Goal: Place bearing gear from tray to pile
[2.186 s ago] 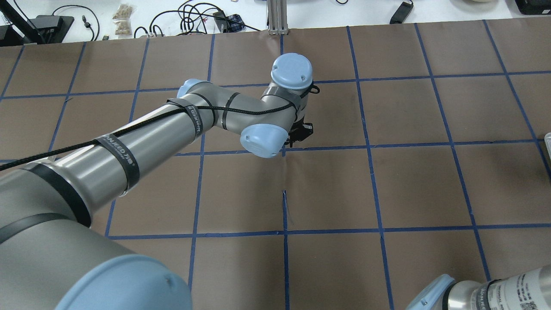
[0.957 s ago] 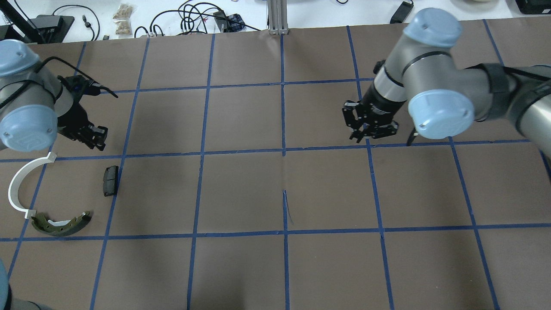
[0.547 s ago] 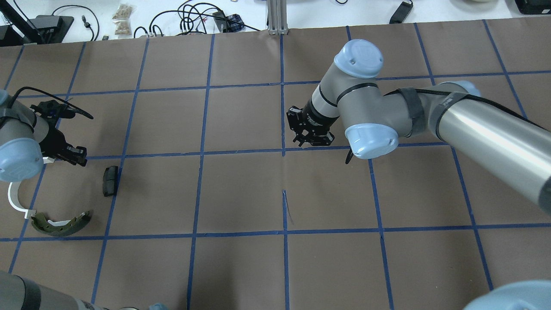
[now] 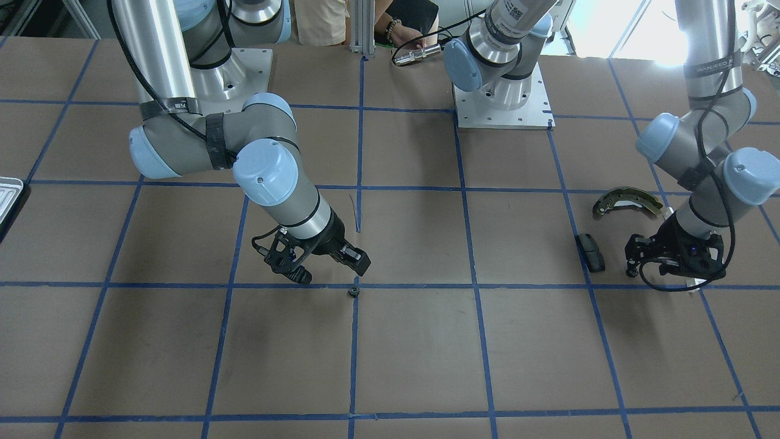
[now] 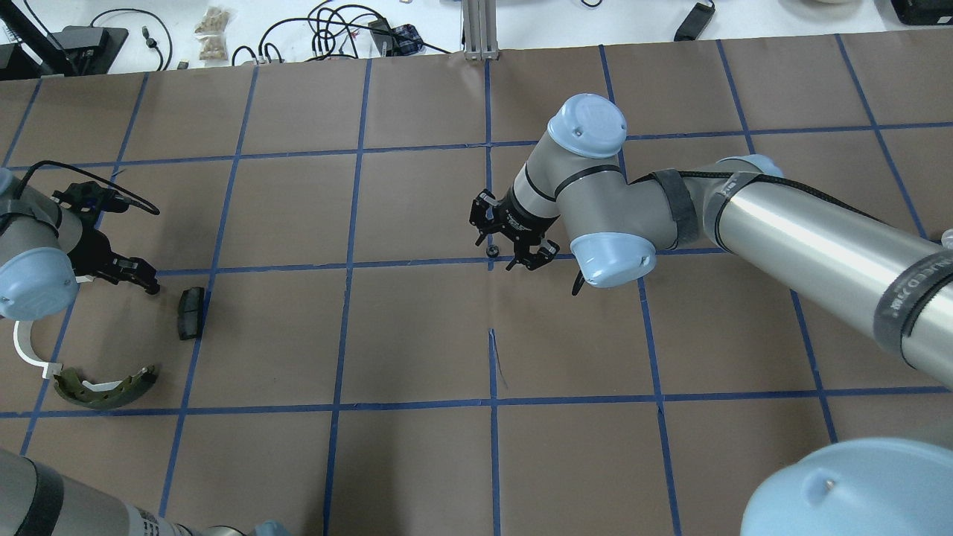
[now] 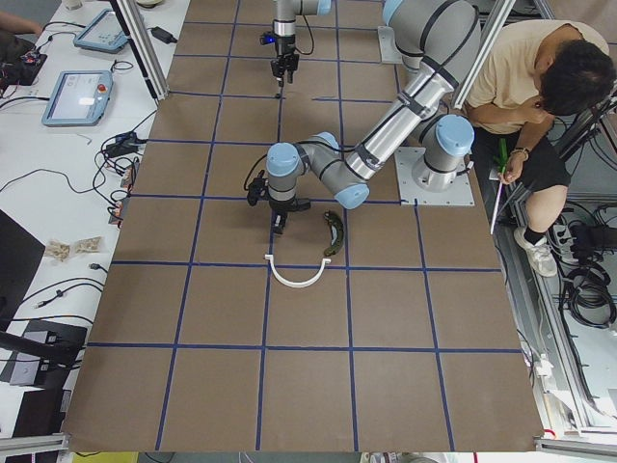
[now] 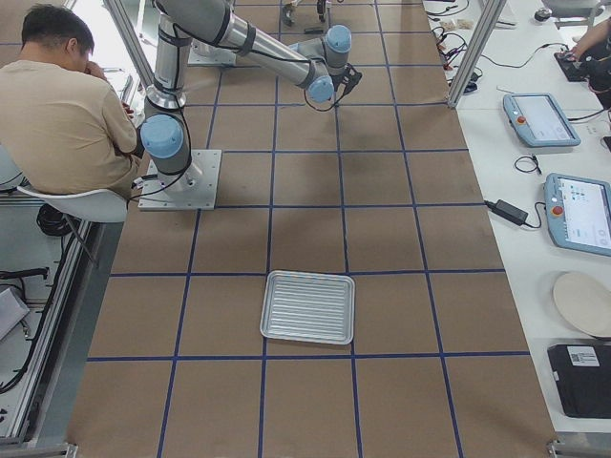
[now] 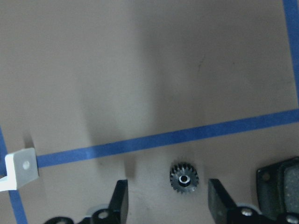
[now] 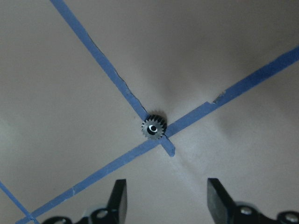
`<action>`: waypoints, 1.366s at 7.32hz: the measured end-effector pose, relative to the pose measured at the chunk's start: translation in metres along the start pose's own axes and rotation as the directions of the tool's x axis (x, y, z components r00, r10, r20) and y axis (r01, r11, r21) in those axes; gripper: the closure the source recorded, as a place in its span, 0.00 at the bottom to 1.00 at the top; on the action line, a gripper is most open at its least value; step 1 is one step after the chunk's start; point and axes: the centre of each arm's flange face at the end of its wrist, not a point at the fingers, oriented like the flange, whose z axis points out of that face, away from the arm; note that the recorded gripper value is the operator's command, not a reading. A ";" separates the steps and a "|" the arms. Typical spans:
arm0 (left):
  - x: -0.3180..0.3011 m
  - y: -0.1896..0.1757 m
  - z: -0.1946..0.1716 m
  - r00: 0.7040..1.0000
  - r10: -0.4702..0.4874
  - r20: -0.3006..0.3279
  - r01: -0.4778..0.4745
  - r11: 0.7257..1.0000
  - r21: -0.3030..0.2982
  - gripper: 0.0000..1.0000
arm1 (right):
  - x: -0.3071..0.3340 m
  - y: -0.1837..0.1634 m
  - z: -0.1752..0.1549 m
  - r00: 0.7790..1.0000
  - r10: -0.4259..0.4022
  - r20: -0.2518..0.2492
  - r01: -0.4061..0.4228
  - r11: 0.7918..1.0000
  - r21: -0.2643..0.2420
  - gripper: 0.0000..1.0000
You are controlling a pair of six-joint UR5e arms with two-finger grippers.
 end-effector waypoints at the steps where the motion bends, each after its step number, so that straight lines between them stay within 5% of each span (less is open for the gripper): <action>1: 0.003 -0.018 -0.018 0.999 0.027 0.016 -0.028 0.999 0.018 0.26 | -0.002 -0.011 -0.012 0.999 -0.050 0.000 0.050 0.998 0.031 0.00; 3: 0.073 -0.072 -0.049 0.997 0.070 0.020 -0.071 0.996 0.047 0.11 | 0.007 -0.059 -0.074 0.973 -0.209 -0.097 0.219 0.971 0.097 0.00; 6: 0.289 -0.129 -0.071 0.993 -0.113 -0.038 0.116 0.991 0.065 0.03 | 0.038 -0.129 -0.235 0.916 -0.342 -0.211 0.363 0.929 0.069 0.00; 8: 0.419 -0.136 -0.072 0.972 -0.214 -0.100 0.219 0.975 0.043 0.00 | 0.054 -0.134 -0.327 0.904 -0.350 -0.245 0.372 0.927 0.051 0.00; 10: 0.510 -0.129 -0.063 0.957 -0.252 -0.140 0.255 0.967 0.005 0.00 | 0.053 -0.117 -0.360 0.894 -0.366 -0.258 0.395 0.916 0.068 0.00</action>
